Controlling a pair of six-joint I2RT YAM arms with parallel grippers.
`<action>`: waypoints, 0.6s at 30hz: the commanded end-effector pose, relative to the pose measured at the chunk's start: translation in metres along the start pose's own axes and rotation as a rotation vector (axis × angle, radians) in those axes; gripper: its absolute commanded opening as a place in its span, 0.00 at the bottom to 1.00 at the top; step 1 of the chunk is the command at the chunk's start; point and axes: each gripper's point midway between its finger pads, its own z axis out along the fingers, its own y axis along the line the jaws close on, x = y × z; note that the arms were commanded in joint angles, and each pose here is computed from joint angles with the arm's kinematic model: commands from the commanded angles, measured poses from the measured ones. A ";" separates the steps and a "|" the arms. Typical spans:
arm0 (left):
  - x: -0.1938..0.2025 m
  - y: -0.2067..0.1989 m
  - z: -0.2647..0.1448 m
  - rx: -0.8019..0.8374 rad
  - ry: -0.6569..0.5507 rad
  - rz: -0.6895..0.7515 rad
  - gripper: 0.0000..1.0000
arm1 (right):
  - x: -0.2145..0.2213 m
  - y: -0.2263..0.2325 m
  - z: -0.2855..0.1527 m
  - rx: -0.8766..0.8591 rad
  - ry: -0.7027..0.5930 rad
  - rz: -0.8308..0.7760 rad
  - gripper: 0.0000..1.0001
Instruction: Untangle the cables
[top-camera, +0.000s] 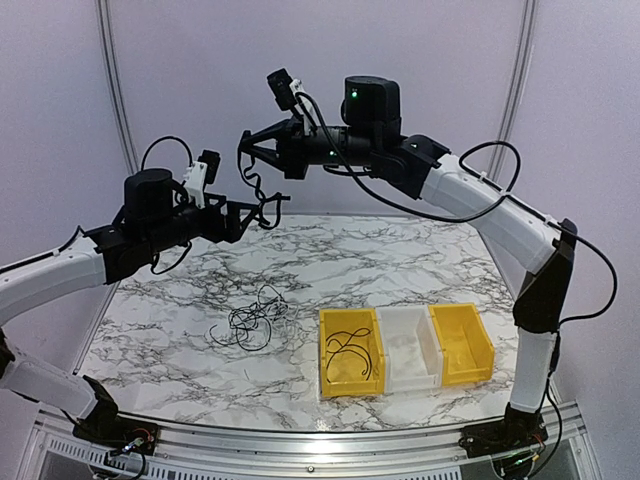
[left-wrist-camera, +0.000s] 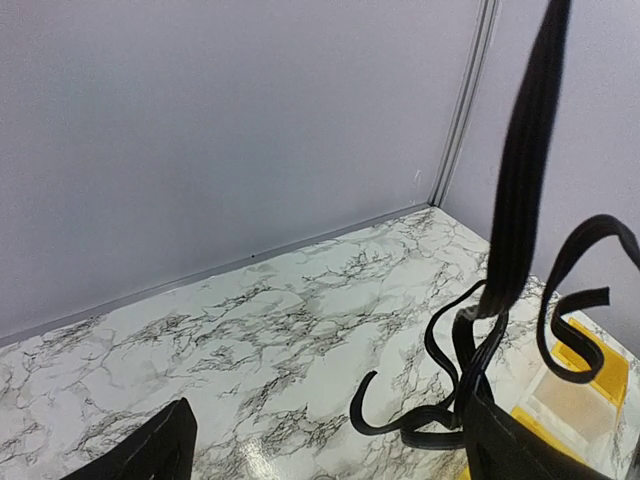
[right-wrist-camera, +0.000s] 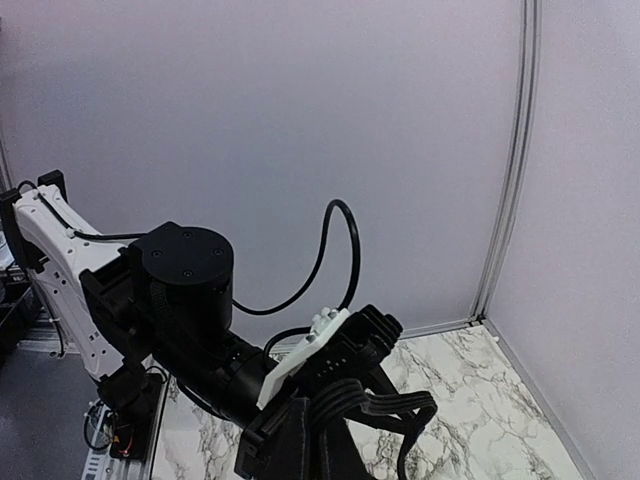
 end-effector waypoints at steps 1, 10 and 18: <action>-0.009 -0.003 -0.015 0.008 -0.042 0.007 0.96 | -0.042 0.013 -0.012 -0.001 -0.087 -0.062 0.00; -0.012 -0.007 -0.020 0.030 -0.051 0.022 0.97 | -0.044 0.012 -0.010 -0.005 -0.097 -0.064 0.00; -0.026 -0.014 -0.037 0.060 -0.148 0.022 0.99 | -0.042 0.009 -0.008 0.013 -0.091 -0.061 0.00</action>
